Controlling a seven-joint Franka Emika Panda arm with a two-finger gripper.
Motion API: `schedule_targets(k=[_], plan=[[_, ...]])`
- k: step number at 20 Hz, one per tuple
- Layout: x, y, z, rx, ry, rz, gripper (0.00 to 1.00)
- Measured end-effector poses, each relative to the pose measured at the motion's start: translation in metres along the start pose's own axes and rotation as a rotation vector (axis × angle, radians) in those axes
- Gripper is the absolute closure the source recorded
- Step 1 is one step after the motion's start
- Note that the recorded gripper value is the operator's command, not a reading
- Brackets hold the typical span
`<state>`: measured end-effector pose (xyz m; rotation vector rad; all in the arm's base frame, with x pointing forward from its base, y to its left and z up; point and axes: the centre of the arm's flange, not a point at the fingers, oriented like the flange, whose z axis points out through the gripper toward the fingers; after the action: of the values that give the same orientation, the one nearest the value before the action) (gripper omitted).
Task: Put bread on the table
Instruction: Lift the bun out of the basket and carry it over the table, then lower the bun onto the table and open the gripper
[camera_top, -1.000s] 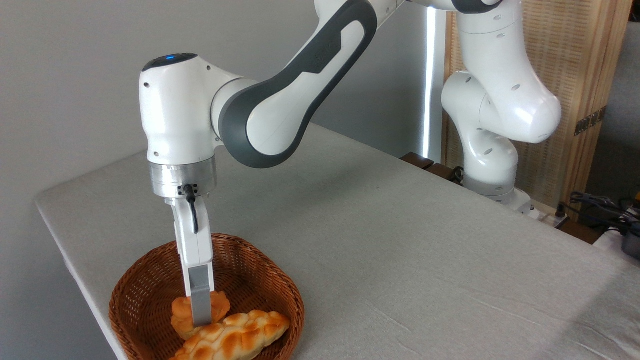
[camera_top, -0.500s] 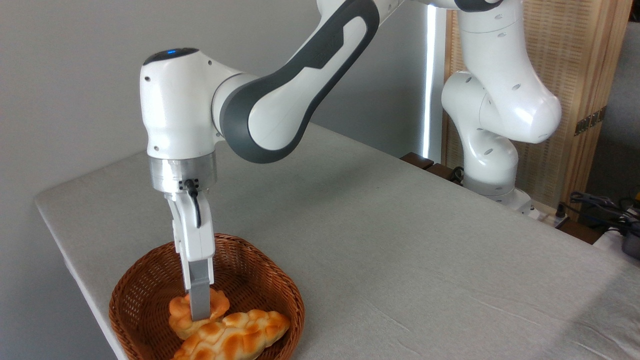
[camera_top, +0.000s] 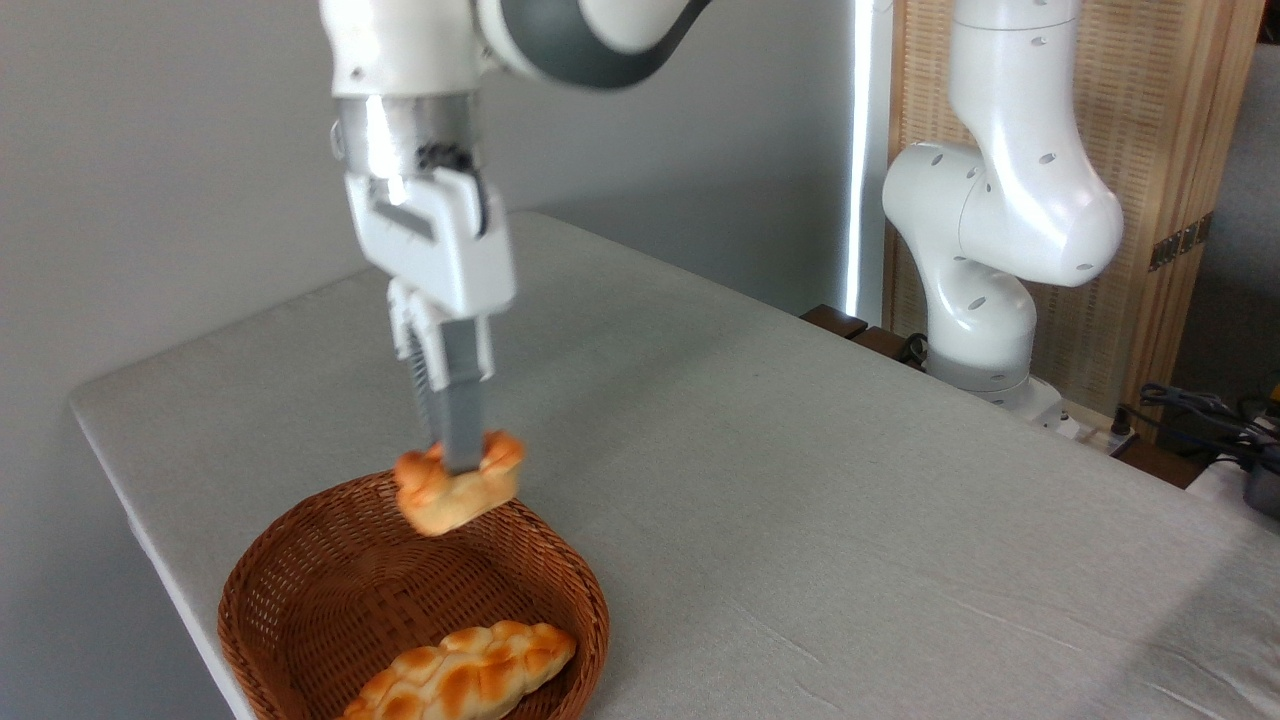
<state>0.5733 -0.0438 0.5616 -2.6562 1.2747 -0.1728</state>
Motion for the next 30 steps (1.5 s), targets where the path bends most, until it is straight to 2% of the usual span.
schedule_targets(k=[1, 2, 3, 4, 5, 6, 8, 11, 16, 25, 30], plan=[[-0.014, 0.005, -0.005, -0.043, -0.048, -0.011, 0.73], [-0.027, 0.011, -0.009, -0.089, -0.095, -0.016, 0.68], [-0.035, 0.017, -0.01, -0.119, -0.122, -0.014, 0.65], [-0.041, 0.024, -0.007, -0.143, -0.141, -0.006, 0.56], [-0.044, 0.033, 0.0, -0.167, -0.159, 0.006, 0.54], [-0.045, 0.043, 0.009, -0.188, -0.176, 0.021, 0.47], [-0.041, 0.064, 0.03, -0.225, -0.21, 0.055, 0.0], [-0.036, 0.084, 0.052, -0.259, -0.244, 0.09, 0.0], [-0.036, 0.092, 0.066, -0.278, -0.262, 0.102, 0.0], [-0.018, 0.103, 0.061, -0.248, -0.234, 0.141, 0.0], [-0.015, 0.1, 0.054, -0.232, -0.217, 0.139, 0.0]])
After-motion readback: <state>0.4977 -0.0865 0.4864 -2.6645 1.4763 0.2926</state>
